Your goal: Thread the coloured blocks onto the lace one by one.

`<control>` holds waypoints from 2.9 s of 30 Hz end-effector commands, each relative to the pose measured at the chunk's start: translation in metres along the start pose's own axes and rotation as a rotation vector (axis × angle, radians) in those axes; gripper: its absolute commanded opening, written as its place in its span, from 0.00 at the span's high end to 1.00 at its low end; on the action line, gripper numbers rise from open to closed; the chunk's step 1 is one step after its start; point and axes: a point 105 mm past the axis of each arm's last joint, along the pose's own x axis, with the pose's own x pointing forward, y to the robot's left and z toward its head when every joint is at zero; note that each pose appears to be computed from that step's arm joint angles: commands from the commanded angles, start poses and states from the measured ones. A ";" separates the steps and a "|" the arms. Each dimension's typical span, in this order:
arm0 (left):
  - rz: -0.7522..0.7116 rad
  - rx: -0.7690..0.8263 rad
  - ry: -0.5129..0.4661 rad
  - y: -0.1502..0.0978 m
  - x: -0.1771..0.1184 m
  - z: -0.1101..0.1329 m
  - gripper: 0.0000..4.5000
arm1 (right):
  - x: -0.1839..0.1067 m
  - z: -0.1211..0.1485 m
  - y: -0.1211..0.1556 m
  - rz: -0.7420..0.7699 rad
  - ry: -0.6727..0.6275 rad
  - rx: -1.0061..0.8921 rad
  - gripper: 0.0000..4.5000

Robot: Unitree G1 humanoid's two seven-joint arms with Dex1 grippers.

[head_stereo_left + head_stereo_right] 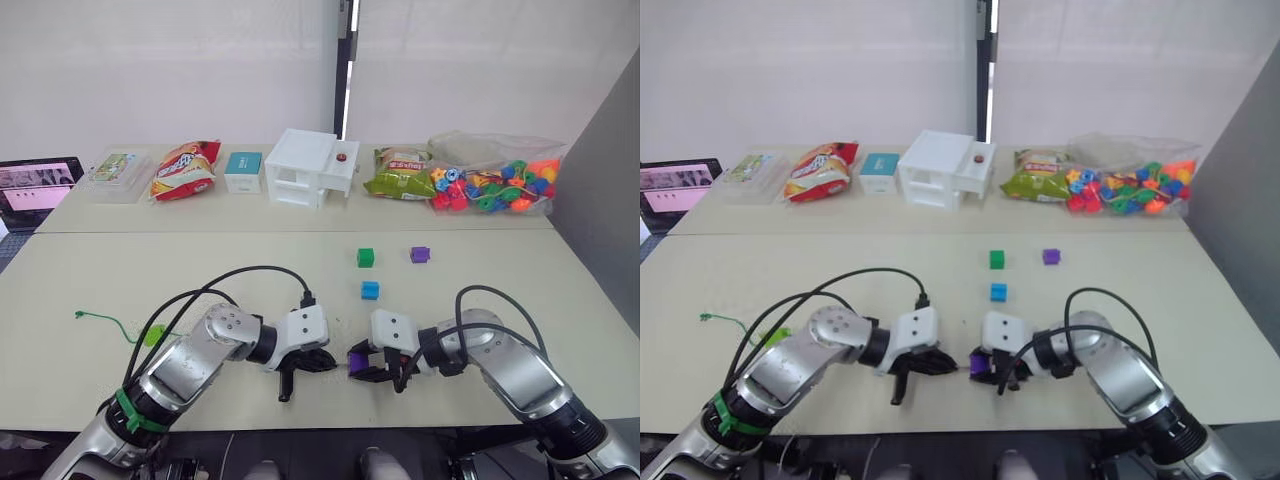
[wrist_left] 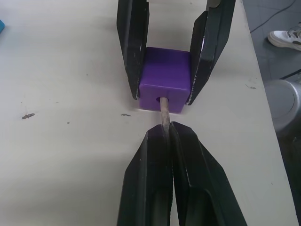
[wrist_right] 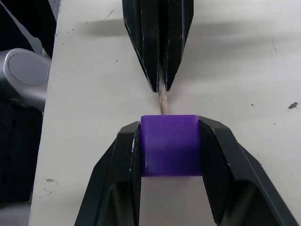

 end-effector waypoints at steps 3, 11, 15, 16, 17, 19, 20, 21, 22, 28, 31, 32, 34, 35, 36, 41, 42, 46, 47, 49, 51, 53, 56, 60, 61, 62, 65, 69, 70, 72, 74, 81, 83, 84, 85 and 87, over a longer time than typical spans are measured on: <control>-0.038 0.072 -0.079 -0.004 0.019 0.021 1.00 | -0.001 0.001 -0.005 -0.043 0.002 0.008 0.74; -0.036 0.057 -0.113 0.000 0.006 0.020 0.78 | -0.001 0.002 -0.005 -0.057 -0.002 0.020 0.74; -0.008 0.095 -0.071 0.007 -0.016 0.011 0.49 | -0.003 -0.002 -0.006 -0.069 0.007 0.029 0.74; -0.016 0.092 -0.070 0.006 -0.020 0.009 0.42 | -0.003 -0.003 -0.005 -0.070 0.009 0.030 0.74; -0.025 0.090 -0.074 0.005 -0.023 0.008 0.36 | -0.003 -0.004 -0.005 -0.071 0.011 0.031 0.74; -0.036 0.080 -0.069 0.003 -0.028 0.002 0.36 | -0.003 -0.004 -0.005 -0.071 0.014 0.031 0.74; -0.027 0.081 -0.056 0.004 -0.029 -0.003 0.36 | -0.003 -0.005 -0.004 -0.071 0.015 0.031 0.74; -0.019 0.088 -0.035 0.004 -0.029 -0.009 0.36 | -0.004 -0.005 -0.004 -0.071 0.016 0.031 0.74; -0.004 0.095 -0.015 0.006 -0.028 -0.016 0.36 | -0.004 -0.005 -0.004 -0.070 0.017 0.030 0.74; 0.058 0.082 0.003 0.016 -0.014 -0.037 0.36 | -0.004 0.001 -0.001 -0.063 0.015 0.021 0.74; 0.071 0.048 -0.031 0.020 -0.011 -0.037 0.53 | -0.005 0.002 0.000 -0.062 0.019 0.020 0.74; 0.068 0.050 -0.032 0.020 -0.011 -0.038 0.61 | -0.005 0.001 0.000 -0.062 0.021 0.021 0.74; 0.056 0.051 -0.038 0.018 -0.010 -0.039 0.76 | -0.005 0.001 0.001 -0.063 0.024 0.022 0.74; 0.052 0.051 -0.044 0.017 -0.009 -0.038 0.83 | -0.006 0.001 0.001 -0.064 0.025 0.024 0.74; 0.046 0.050 -0.053 0.017 -0.008 -0.036 0.90 | -0.006 0.001 0.001 -0.065 0.025 0.025 0.74; 0.000 0.074 -0.090 0.008 -0.005 -0.024 0.99 | -0.006 0.000 0.001 -0.069 0.025 0.033 0.74; -0.001 0.080 -0.101 0.007 -0.004 -0.020 0.99 | -0.006 0.000 0.001 -0.069 0.025 0.034 0.74; -0.013 0.096 -0.131 0.005 0.004 -0.006 0.99 | -0.005 -0.001 0.002 -0.066 0.025 0.035 0.74; -0.002 0.099 -0.132 0.007 0.008 -0.004 0.99 | -0.005 0.000 0.001 -0.066 0.025 0.034 0.74; 0.014 0.105 -0.133 0.011 0.016 0.001 0.99 | -0.004 0.000 0.001 -0.066 0.024 0.032 0.74; 0.007 0.112 -0.142 0.010 0.021 0.006 0.99 | -0.003 0.000 0.001 -0.066 0.023 0.031 0.74; 0.001 0.113 -0.141 0.008 0.023 0.007 0.99 | -0.003 0.000 0.000 -0.067 0.024 0.030 0.74; -0.001 0.080 -0.126 0.006 0.018 0.004 0.99 | -0.002 0.000 0.000 -0.071 0.024 0.030 0.74; -0.018 0.041 -0.132 0.004 0.005 0.004 0.86 | -0.002 -0.001 -0.002 -0.080 0.026 0.035 0.74; -0.028 0.040 -0.132 0.003 0.002 0.004 0.81 | -0.002 -0.001 -0.002 -0.089 0.024 0.037 0.74; -0.035 0.039 -0.135 0.002 -0.001 0.005 0.73 | -0.003 0.000 -0.003 -0.099 0.017 0.035 0.74; -0.067 0.032 -0.145 -0.002 -0.008 0.007 0.51 | -0.005 0.005 -0.007 -0.131 -0.015 0.025 0.50; -0.064 0.061 -0.142 0.001 -0.007 0.012 0.22 | -0.015 0.014 -0.006 -0.145 -0.045 0.013 0.20; -0.069 0.074 -0.139 0.002 -0.004 0.013 0.15 | -0.020 0.015 -0.006 -0.151 -0.048 0.009 0.14; -0.073 0.102 -0.121 0.003 0.004 0.013 0.00 | -0.028 0.017 -0.004 -0.157 -0.052 0.006 0.00; -0.069 0.114 -0.111 0.006 0.012 0.013 0.00 | -0.036 0.014 0.000 -0.150 -0.041 0.009 0.00; -0.062 0.173 -0.108 0.012 0.035 0.018 0.00 | -0.050 -0.006 0.006 -0.161 0.009 0.053 0.00; -0.067 0.176 -0.110 0.012 0.037 0.018 0.00 | -0.049 -0.009 0.005 -0.170 0.010 0.058 0.00; -0.072 0.175 -0.114 0.011 0.037 0.018 0.00 | -0.048 -0.010 0.005 -0.172 0.010 0.061 0.00; -0.083 0.173 -0.117 0.010 0.037 0.018 0.06 | -0.048 -0.011 0.005 -0.178 0.011 0.064 0.00; -0.100 0.172 -0.119 0.008 0.037 0.018 0.19 | -0.047 -0.014 0.005 -0.182 0.014 0.070 0.00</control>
